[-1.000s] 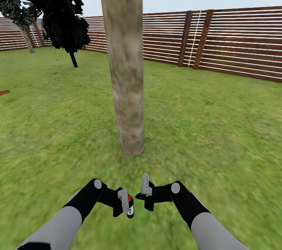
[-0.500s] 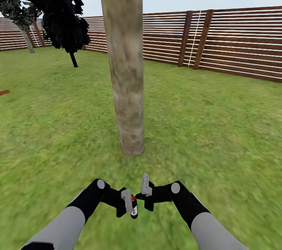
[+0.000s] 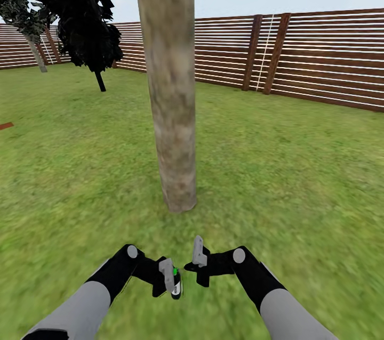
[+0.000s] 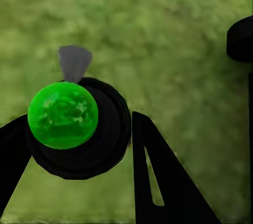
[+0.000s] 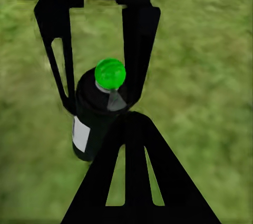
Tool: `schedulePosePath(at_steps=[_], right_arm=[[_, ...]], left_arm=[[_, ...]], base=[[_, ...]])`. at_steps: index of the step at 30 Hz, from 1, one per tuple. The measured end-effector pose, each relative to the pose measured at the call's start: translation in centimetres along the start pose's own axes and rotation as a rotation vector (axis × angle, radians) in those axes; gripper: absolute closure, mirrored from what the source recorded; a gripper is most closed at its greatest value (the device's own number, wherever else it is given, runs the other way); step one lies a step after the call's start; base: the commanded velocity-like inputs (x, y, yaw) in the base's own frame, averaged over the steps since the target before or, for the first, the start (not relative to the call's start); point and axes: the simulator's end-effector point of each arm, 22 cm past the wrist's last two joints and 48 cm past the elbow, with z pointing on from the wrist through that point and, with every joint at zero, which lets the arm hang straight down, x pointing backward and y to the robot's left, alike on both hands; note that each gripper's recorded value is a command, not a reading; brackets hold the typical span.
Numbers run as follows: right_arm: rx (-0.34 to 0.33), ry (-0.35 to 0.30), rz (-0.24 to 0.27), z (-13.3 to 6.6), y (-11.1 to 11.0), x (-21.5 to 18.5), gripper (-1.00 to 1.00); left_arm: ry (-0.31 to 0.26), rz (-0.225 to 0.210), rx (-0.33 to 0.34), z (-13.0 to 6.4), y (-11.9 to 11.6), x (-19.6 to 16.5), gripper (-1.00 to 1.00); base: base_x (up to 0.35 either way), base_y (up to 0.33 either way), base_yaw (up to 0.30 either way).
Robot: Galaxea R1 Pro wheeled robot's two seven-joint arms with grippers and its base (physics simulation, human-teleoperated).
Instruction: In the garden, pick up the pesticide atomizer on the floor and spray pesticide onto both trees until each tree trunk is fully covered.
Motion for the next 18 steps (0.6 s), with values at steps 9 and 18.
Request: schedulePosePath(at_steps=[9,18], right_arm=[[0.002,0.003,0.003,-0.2,-0.1,0.3,-1.0],[0.127,0.07,0.018,-2.7,-3.2,4.4,-1.0]], left_arm=[[0.16,-0.076,-0.092,-7.5,3.0,11.7,1.0],[0.228,-0.133,-0.268,-12.3,6.4,17.4,1.0]], base=[[0.0,0.0,0.0],[0.0,0.0,0.0]])
